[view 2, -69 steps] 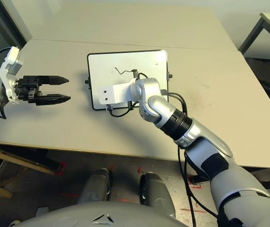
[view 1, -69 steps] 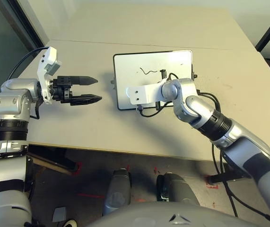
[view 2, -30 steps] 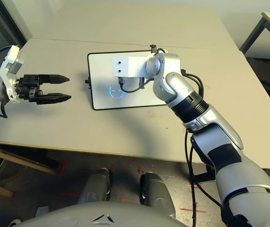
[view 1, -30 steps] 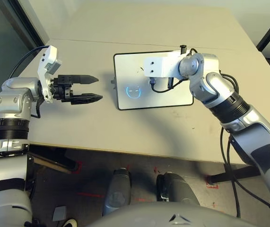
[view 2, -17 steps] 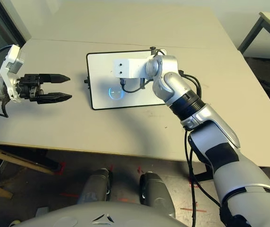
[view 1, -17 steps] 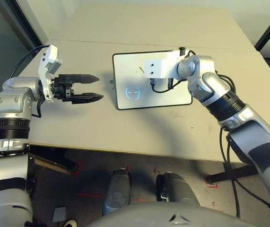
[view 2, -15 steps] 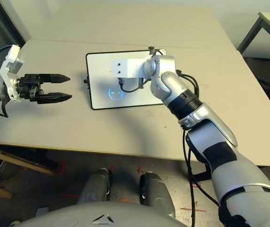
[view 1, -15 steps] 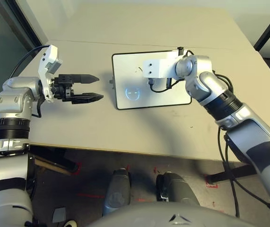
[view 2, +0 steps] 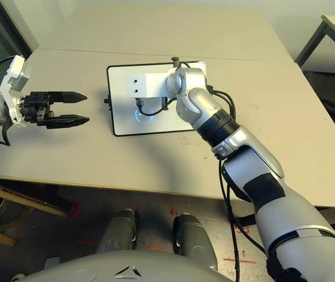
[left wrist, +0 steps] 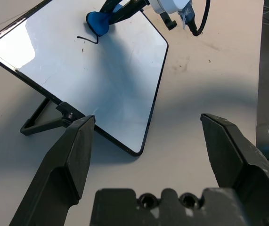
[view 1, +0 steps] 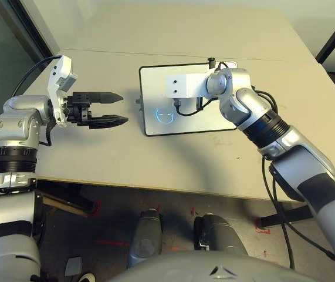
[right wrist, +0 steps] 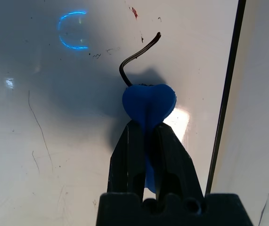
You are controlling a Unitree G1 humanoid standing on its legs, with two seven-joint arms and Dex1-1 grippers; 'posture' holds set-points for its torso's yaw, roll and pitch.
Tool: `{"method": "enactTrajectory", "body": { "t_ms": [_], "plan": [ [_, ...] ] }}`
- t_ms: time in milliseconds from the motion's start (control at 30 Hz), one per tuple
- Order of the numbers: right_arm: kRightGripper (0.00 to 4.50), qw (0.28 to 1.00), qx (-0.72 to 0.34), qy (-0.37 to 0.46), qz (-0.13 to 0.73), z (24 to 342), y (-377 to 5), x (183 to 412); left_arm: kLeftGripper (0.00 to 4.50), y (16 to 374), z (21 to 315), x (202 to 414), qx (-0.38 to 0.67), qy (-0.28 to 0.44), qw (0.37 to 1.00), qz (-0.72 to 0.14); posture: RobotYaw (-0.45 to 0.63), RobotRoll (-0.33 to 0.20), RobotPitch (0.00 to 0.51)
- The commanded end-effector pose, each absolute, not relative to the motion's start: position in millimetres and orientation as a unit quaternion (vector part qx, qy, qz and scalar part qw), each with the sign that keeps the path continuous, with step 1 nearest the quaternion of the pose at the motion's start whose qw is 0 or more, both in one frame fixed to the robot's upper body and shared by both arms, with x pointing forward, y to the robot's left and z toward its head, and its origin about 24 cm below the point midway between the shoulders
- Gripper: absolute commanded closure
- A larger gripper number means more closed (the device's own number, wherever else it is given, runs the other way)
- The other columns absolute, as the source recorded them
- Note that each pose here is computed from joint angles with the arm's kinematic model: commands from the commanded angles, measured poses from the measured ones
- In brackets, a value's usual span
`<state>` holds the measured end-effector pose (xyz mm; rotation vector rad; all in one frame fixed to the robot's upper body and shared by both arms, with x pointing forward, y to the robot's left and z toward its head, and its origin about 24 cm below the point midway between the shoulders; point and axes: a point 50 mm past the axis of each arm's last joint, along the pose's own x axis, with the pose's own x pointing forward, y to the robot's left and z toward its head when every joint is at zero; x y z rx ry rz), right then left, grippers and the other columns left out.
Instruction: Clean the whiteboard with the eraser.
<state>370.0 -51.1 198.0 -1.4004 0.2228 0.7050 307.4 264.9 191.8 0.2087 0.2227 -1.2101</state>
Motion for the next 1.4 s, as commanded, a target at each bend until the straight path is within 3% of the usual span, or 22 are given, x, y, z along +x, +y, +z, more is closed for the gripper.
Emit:
{"method": "enactTrajectory", "body": {
  "t_ms": [33, 400, 967, 1400],
  "plan": [
    [4.47, 0.683, -0.645, 0.112, 0.322, 195, -58, 370, 0.00, 262, 194, 307, 0.104, 0.102, 0.809, -0.569, 0.30, 0.000, 0.072],
    [4.47, 0.663, -0.669, 0.121, 0.314, 195, -77, 372, 0.00, 262, 193, 308, 0.106, 0.103, 0.808, -0.570, 0.30, 0.000, 0.073],
    [4.48, 0.649, -0.671, 0.079, 0.351, 195, -36, 365, 0.00, 264, 193, 308, 0.109, 0.100, 0.811, -0.566, 0.31, 0.000, 0.067],
    [4.48, 0.645, -0.679, 0.086, 0.340, 189, -39, 373, 0.00, 263, 194, 307, 0.107, 0.099, 0.812, -0.565, 0.32, 0.000, 0.069]
  ]
}}
